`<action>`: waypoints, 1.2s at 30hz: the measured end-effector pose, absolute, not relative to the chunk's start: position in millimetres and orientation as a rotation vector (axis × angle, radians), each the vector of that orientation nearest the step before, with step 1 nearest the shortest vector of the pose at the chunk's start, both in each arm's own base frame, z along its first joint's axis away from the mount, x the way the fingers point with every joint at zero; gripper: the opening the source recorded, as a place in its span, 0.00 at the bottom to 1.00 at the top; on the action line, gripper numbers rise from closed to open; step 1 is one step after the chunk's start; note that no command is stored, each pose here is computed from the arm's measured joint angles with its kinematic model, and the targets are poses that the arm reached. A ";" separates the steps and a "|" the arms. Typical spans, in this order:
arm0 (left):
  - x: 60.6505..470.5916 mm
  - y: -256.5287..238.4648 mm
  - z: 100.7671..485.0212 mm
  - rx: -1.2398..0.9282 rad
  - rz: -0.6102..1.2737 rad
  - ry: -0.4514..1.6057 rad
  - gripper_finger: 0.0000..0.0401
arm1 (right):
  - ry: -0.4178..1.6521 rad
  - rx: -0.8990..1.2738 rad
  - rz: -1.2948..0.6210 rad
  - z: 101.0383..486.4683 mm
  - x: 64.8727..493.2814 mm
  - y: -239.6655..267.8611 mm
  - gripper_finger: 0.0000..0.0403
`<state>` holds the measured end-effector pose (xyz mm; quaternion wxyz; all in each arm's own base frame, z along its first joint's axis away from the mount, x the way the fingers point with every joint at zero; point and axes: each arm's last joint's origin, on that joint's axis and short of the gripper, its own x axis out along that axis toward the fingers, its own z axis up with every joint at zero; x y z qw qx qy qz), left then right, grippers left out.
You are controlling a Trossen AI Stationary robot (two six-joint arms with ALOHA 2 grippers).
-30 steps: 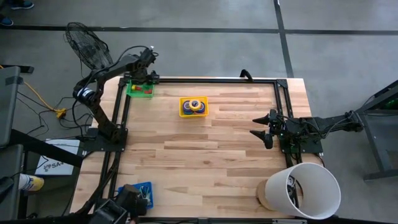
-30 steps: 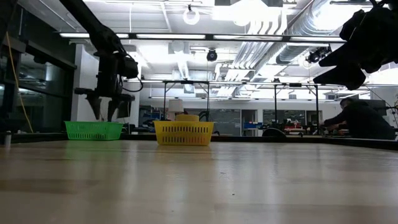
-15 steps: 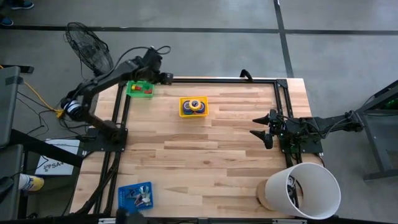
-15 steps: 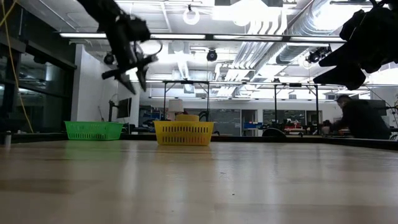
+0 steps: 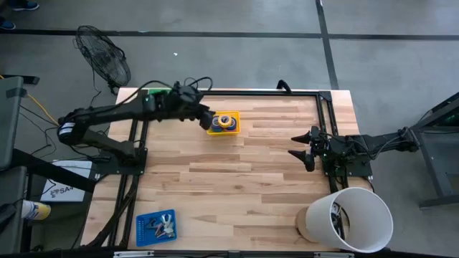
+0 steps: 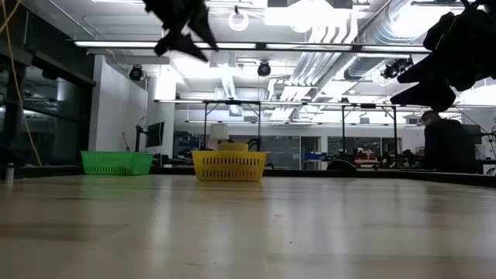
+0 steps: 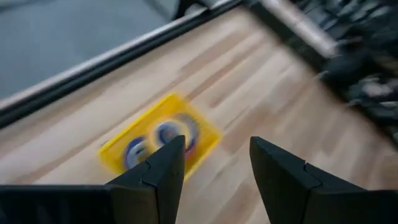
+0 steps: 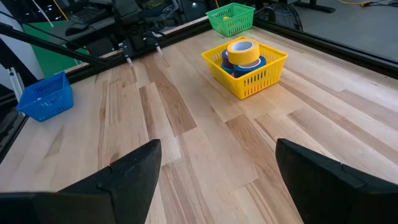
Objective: Pick and place Stapler, Stapler remover, tape
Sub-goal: Return to Home Position
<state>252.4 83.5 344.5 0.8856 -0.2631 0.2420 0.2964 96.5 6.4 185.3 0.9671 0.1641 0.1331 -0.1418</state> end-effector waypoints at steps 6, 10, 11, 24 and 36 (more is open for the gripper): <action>262.9 54.2 363.2 -0.436 0.489 0.356 0.44 | 0.269 0.332 -0.287 185.3 96.5 6.5 0.76; 267.1 46.8 368.3 -0.371 0.394 0.327 0.44 | 0.269 0.332 -0.287 185.3 96.6 6.5 0.76; 267.7 46.3 369.2 -0.360 0.360 0.325 0.44 | 0.269 0.332 -0.287 185.3 96.5 6.5 0.76; 245.1 39.5 378.9 -0.187 0.045 0.310 0.44 | 0.267 0.332 -0.286 185.5 96.7 6.5 0.76; 192.6 33.2 344.7 -0.146 -0.056 0.148 0.44 | 0.263 0.334 -0.286 185.8 96.8 6.5 0.76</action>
